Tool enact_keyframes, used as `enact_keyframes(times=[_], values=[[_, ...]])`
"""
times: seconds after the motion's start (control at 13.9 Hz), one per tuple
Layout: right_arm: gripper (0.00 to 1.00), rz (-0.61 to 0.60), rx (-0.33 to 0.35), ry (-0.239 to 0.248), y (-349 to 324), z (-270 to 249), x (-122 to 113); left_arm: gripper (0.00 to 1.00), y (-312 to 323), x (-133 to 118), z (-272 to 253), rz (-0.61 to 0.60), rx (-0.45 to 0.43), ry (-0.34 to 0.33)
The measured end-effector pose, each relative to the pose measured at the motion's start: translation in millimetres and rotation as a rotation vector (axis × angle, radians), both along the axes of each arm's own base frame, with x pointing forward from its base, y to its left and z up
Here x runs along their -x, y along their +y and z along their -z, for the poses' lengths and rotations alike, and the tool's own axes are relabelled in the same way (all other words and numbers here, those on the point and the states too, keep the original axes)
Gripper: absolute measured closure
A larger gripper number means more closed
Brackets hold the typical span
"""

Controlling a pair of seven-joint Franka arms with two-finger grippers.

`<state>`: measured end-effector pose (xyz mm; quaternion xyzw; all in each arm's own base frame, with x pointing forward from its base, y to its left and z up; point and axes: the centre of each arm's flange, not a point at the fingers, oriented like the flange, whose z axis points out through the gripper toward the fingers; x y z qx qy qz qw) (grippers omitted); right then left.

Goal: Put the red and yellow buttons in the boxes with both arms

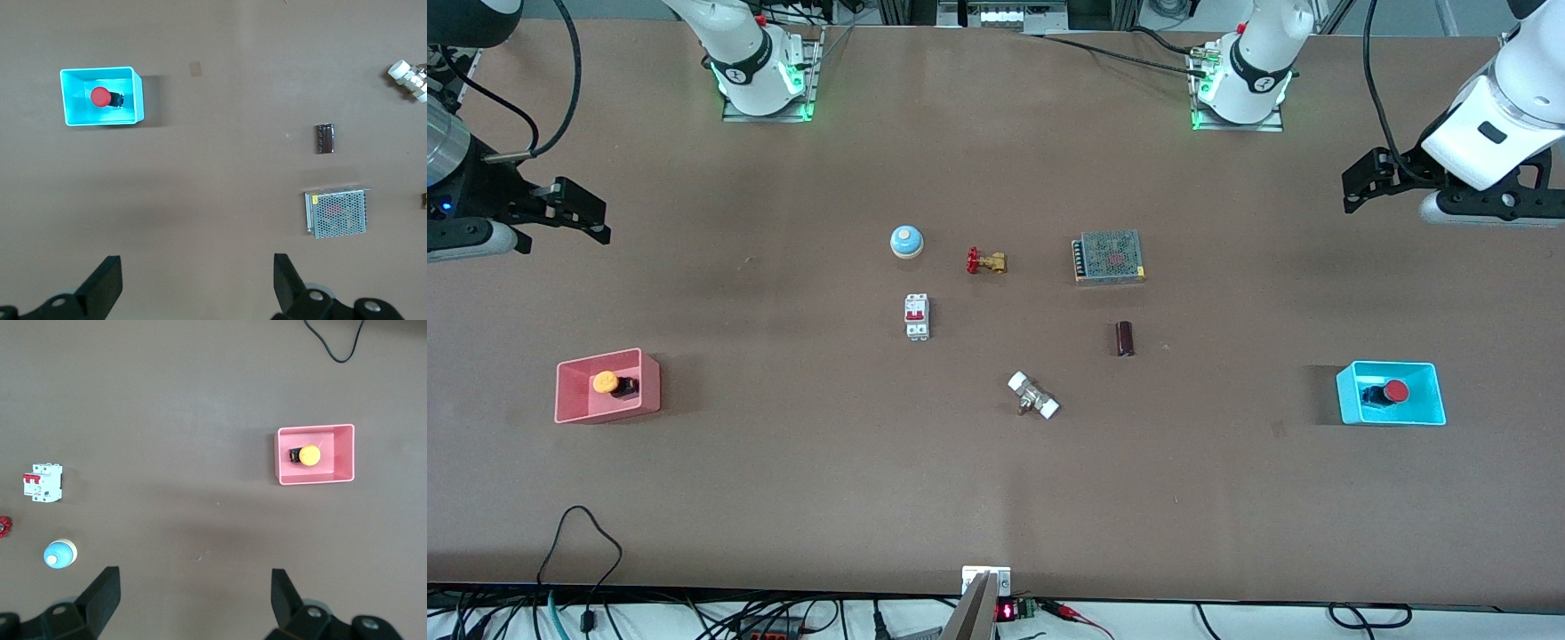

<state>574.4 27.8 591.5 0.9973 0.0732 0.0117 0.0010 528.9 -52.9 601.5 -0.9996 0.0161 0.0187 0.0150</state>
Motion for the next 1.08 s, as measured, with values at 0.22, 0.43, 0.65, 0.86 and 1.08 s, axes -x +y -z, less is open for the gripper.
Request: enact_keyframes(times=[0.22, 0.43, 0.65, 0.86, 1.08], values=[[0.00, 0.005, 0.000, 0.008, 1.6, 4.6, -2.0, 0.00, 0.4, 0.2, 0.2, -0.001, 0.000, 0.002], [0.00, 0.008, 0.000, 0.012, 0.4, 6.9, -3.1, 0.00, 0.5, 0.2, 0.2, -0.001, 0.000, 0.002], [0.00, 0.004, 0.000, 0.014, 4.5, 8.3, -3.5, 0.00, 0.5, 0.3, 0.3, -0.001, 0.000, 0.003], [0.00, 0.018, 0.000, 0.014, 8.9, 8.3, -3.3, 0.00, 0.5, 0.5, 0.4, -0.001, 0.000, 0.005], [0.00, 0.082, -0.001, 0.015, 9.0, 9.0, -3.6, 0.00, 0.6, 1.3, 1.0, -0.001, -0.001, 0.012]])
